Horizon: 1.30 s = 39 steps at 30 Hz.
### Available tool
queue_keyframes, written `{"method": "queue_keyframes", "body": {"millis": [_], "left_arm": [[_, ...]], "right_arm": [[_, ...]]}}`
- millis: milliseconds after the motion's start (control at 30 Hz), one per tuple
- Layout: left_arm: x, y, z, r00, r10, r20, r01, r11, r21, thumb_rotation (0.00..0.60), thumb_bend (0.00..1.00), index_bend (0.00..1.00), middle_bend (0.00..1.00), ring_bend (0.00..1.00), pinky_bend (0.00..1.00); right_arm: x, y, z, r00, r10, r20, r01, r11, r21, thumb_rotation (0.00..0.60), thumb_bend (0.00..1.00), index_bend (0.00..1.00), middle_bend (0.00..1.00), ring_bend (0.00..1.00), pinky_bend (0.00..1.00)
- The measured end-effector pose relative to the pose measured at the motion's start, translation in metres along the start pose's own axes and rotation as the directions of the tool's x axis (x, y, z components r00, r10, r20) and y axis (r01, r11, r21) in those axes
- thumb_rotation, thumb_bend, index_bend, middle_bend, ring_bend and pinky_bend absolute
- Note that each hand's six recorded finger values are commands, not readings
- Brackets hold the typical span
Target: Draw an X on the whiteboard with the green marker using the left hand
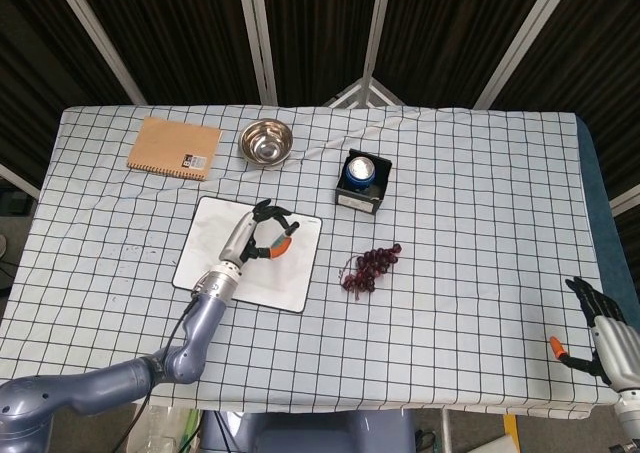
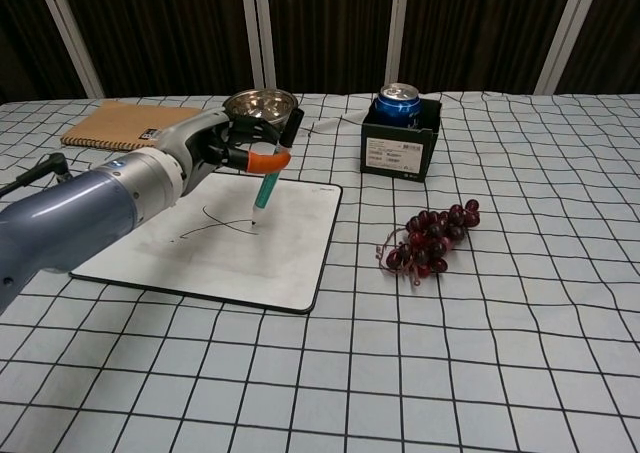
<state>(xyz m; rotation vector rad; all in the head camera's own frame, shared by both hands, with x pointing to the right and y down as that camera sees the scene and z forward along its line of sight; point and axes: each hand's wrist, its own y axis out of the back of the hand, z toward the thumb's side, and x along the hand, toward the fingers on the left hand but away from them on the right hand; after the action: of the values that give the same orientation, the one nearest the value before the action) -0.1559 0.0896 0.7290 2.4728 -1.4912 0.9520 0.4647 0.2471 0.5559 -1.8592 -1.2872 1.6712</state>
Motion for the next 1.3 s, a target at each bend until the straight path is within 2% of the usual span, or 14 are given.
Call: {"method": "queue_keyframes", "body": {"millis": [600, 833, 967, 1167, 1300], "left_arm": [[0.0, 0.005, -0.006, 1.0, 0.007, 0.004, -0.007, 1.0, -0.002, 0.6, 0.58, 0.75, 0.27, 0.03, 0.06], [-0.001, 0.011, 0.024, 0.997, 0.035, 0.071, -0.029, 0.996, -0.079, 0.6, 0.58, 0.75, 0.27, 0.03, 0.06], [-0.003, 0.021, 0.045, 0.991, 0.047, 0.122, -0.036, 0.995, -0.09, 0.6, 0.56, 0.75, 0.27, 0.03, 0.06], [-0.006, 0.041, 0.053, 0.986, 0.07, 0.154, -0.076, 0.997, 0.031, 0.6, 0.56, 0.74, 0.27, 0.03, 0.06], [-0.011, 0.055, 0.046, 0.986, 0.075, 0.152, -0.104, 0.976, 0.192, 0.6, 0.56, 0.74, 0.27, 0.03, 0.06]], "right_arm": [[0.0, 0.0, 0.0, 1.0, -0.002, -0.001, 0.002, 1.0, 0.004, 0.6, 0.35, 0.0, 0.0, 0.0, 0.0], [0.0, 0.0, 0.0, 1.0, -0.006, -0.001, 0.007, 1.0, 0.005, 0.6, 0.35, 0.0, 0.0, 0.0, 0.0], [0.0, 0.0, 0.0, 1.0, -0.006, -0.002, 0.006, 1.0, 0.006, 0.6, 0.35, 0.0, 0.0, 0.0, 0.0], [0.001, 0.001, 0.0, 1.0, -0.007, 0.0, 0.007, 1.0, 0.005, 0.6, 0.35, 0.0, 0.0, 0.0, 0.0], [0.001, 0.0, 0.0, 1.0, -0.006, 0.0, 0.006, 1.0, 0.009, 0.6, 0.35, 0.0, 0.0, 0.0, 0.0]]}}
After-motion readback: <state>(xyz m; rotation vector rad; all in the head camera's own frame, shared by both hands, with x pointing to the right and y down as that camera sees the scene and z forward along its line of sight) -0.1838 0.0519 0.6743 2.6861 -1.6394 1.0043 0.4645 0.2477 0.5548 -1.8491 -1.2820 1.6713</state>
